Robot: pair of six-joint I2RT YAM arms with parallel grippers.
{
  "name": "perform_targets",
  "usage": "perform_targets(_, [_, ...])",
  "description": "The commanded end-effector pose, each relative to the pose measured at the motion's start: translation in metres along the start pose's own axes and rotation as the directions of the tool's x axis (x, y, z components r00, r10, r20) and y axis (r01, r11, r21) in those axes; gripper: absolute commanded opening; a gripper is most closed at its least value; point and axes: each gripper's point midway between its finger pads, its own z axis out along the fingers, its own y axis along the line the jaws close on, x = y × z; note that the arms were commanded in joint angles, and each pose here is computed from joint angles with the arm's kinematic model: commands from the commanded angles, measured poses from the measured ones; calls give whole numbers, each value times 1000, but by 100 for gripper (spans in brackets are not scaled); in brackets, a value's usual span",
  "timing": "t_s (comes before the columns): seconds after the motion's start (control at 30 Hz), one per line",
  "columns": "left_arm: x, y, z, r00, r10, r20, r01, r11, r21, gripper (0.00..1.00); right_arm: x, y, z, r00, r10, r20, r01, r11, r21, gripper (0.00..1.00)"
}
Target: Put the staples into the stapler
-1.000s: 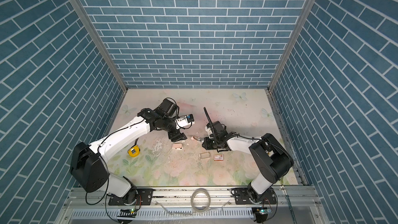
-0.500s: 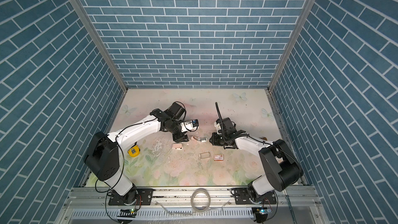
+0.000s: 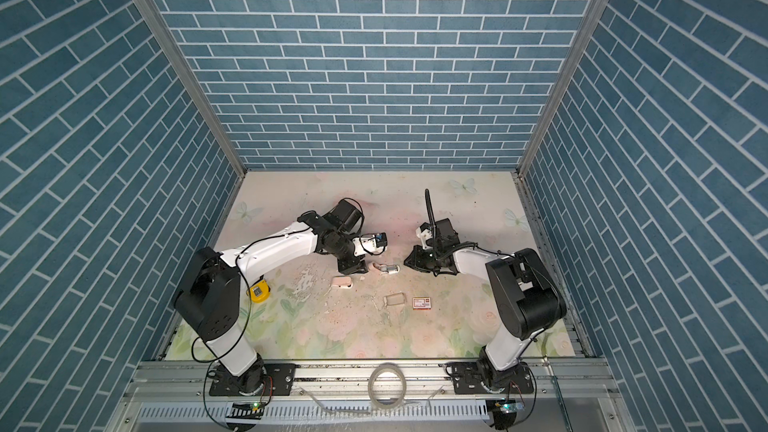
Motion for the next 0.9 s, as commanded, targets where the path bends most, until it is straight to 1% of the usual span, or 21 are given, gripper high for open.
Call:
perform_targets(0.0, [1,-4,7,1000,5,1,-5,1000,16,54,0,2,6,1000,-19,-25,18,999,-32,17])
perform_targets(0.6, [6,-1,18,1000,25,-3,-25,1000,-7,53,0,0,17,998,-16,-65,13,999,-48,17])
perform_targets(0.87, [7,-2,23,999,34,-9,-34,999,3,50,5,-3,20,996,-4,-84,0,999,-50,15])
